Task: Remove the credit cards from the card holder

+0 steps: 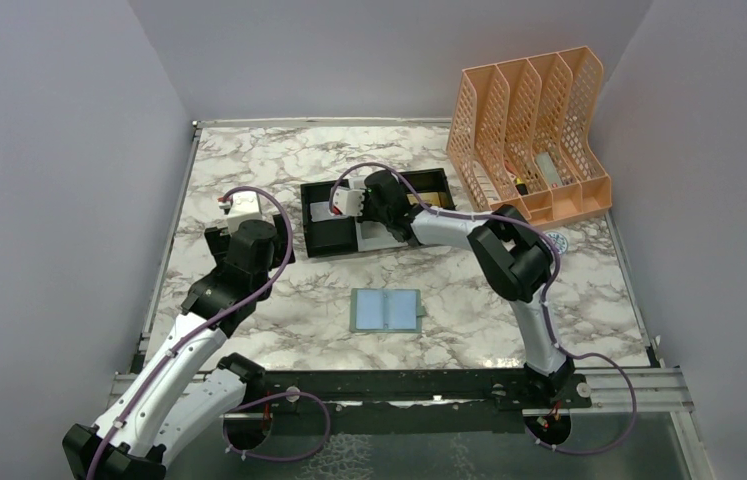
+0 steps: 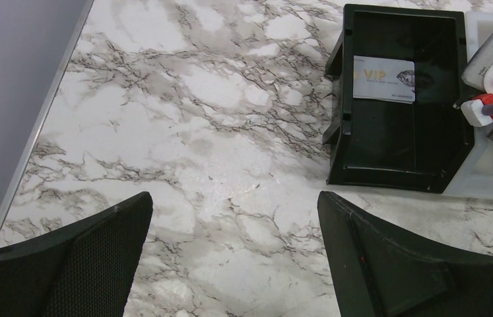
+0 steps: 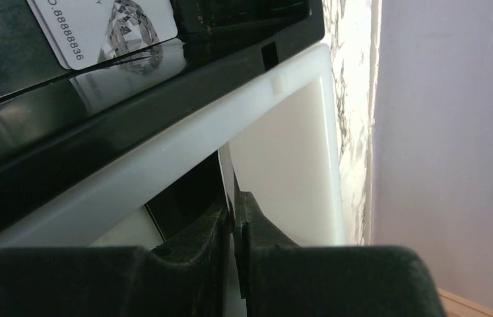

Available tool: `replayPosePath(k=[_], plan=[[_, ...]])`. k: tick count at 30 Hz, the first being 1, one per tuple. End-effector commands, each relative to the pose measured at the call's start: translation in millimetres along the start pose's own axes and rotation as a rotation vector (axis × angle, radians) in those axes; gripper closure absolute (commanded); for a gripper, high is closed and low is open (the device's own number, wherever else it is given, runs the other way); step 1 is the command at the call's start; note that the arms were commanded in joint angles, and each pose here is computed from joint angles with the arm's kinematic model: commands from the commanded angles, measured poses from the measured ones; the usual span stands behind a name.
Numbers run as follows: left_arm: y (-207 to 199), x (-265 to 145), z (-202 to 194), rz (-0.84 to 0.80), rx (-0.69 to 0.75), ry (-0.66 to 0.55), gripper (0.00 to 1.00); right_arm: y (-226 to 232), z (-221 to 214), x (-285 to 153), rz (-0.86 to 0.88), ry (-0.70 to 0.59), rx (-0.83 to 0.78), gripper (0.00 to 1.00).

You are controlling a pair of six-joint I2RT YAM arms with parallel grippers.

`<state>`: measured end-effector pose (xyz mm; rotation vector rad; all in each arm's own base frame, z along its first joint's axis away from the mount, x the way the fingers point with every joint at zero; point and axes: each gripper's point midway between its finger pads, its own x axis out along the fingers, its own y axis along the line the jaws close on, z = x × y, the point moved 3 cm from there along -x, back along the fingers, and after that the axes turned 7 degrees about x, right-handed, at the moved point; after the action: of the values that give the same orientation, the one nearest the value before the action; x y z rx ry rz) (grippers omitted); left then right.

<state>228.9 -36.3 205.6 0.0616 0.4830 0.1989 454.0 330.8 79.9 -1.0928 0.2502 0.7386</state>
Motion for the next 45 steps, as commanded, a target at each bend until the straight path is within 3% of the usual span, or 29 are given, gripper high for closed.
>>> replayPosePath(k=[1, 9, 11, 15, 45], plan=[[4, 2, -3, 0.023, 0.013, 0.002, 0.01, 0, 7, 4, 0.005, -0.059, -0.025, 0.89], [2, 5, -4, 0.019, 0.025, 0.015, 0.01, 10, -4, 1, 0.096, -0.049, -0.025, 0.75], [2, 5, -5, 0.017, 0.027, 0.016, 0.01, 12, -8, 0, 0.12, -0.04, -0.018, 0.64], [1, 5, -5, 0.013, 0.028, 0.019, 0.01, 13, -13, -5, 0.152, -0.033, 0.003, 0.57], [-7, 9, -10, -0.021, 0.054, 0.054, 0.01, 2, 3, -26, 0.237, -0.102, 0.12, 0.47]])
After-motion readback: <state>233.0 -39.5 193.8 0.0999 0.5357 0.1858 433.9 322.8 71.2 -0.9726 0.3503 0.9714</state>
